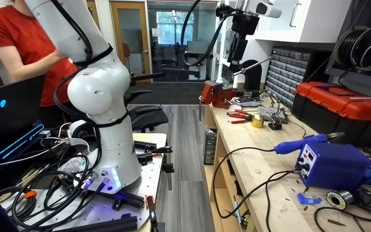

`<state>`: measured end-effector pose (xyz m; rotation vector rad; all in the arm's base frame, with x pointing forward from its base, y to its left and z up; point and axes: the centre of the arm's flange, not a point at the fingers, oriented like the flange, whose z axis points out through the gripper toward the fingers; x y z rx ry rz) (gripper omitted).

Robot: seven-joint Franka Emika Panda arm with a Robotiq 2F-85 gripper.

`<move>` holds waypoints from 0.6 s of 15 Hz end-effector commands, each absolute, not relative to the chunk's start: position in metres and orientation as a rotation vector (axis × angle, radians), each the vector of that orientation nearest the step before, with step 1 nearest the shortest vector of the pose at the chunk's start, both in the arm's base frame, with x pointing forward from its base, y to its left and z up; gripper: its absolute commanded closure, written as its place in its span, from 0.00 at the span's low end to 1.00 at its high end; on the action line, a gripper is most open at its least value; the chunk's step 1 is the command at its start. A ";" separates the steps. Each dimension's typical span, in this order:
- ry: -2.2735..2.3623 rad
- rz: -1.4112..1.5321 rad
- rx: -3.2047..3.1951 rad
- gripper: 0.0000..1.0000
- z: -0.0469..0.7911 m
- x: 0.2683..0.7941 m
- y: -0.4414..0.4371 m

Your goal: Unhook the meshing adapter from the machine

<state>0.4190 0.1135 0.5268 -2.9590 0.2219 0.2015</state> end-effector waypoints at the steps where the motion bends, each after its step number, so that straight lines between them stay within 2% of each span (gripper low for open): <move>1: 0.193 0.063 -3.031 0.00 0.512 0.446 0.122; 9: 0.115 -0.228 -3.088 0.00 0.469 0.515 0.116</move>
